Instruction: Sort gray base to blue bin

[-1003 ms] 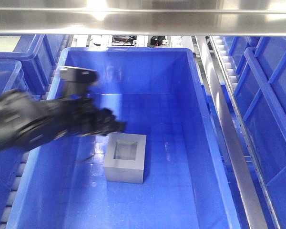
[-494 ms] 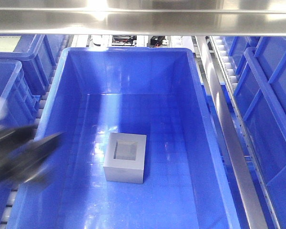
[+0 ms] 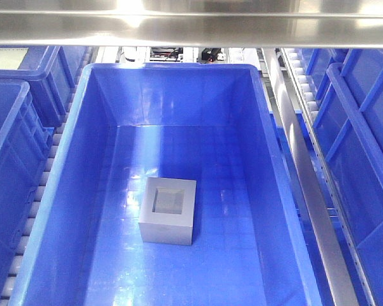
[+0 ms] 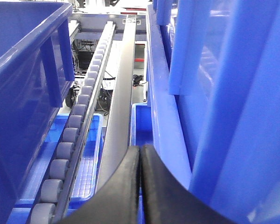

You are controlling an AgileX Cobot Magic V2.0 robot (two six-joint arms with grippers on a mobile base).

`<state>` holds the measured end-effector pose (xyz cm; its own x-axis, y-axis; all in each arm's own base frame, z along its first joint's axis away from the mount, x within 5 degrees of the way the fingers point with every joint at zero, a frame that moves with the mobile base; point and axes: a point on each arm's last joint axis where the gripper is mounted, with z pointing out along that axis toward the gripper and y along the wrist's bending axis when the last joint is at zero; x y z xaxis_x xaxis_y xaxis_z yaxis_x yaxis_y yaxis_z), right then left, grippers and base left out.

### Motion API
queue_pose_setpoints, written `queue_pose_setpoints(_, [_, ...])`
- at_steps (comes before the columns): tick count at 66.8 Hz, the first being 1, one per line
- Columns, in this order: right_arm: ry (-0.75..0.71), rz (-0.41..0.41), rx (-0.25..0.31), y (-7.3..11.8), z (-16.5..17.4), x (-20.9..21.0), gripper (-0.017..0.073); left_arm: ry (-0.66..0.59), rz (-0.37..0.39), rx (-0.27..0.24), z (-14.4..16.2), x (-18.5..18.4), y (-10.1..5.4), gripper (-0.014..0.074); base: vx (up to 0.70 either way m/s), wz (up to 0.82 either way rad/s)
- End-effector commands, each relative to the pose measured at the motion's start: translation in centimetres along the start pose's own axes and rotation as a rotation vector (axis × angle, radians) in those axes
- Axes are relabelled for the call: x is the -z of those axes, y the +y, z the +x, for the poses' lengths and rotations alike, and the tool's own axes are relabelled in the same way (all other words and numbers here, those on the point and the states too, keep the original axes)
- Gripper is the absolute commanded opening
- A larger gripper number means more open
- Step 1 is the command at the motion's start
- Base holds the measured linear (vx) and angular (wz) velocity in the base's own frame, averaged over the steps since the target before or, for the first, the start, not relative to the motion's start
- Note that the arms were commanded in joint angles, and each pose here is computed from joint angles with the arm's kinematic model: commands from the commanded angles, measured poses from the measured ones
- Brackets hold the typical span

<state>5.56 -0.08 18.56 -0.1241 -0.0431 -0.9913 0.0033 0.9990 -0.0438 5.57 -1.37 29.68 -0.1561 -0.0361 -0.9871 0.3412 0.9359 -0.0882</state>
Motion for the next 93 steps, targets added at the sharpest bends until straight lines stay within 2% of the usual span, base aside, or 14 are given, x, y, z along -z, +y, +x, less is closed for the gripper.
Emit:
queue_pose_setpoints(1, [-0.074,0.007,0.020,-0.03,-0.50,0.04,-0.0005,-0.074,0.034,-0.072,-1.11,0.36,-0.29,0.0377,0.00,0.00])
queue_pose_setpoints(4, [-0.074,0.007,0.020,-0.03,-0.50,0.04,-0.0005,-0.074,0.034,-0.090,-1.13,0.31,-0.32,0.0366,0.00,0.00])
queue_pose_setpoints(10, [-0.074,0.007,0.020,-0.03,-0.50,0.04,-0.0005,-0.077,0.036,-0.089,-1.15,0.31,-0.33,0.0340,0.00,0.00])
queue_pose_setpoints(20, [-0.074,0.007,0.020,-0.03,-0.50,0.04,-0.0005,-0.068,0.051,-0.052,-1.08,0.31,-0.45,0.0280,0.00,0.00])
queue_pose_setpoints(29, [-0.074,0.007,0.020,-0.03,-0.50,0.04,-0.0005,-0.066,0.057,-0.039,-1.06,0.32,-0.50,0.0144,0.00,0.00])
queue_pose_setpoints(37, [-0.073,0.007,0.020,-0.03,-0.50,0.04,-0.0005,-0.065,0.055,-0.043,-1.05,0.31,-0.48,-0.0010,0.00,0.00])
queue_pose_setpoints(80, [-0.074,0.007,0.020,-0.03,-0.50,0.04,-0.0005,-0.054,0.049,-0.053,-0.74,0.19,-0.44,-0.0008,0.00,0.00])
queue_pose_setpoints(85, [-0.074,0.007,0.020,-0.03,-0.50,0.04,-0.0005,-0.048,0.044,-0.046,-0.65,0.17,-0.41,-0.0008,0.00,0.00])
queue_pose_setpoints(93, [-0.074,0.007,0.020,-0.03,-0.50,0.04,-0.0005,-0.057,-0.008,0.005,-0.61,0.46,-0.16,-0.0008,0.00,0.00])
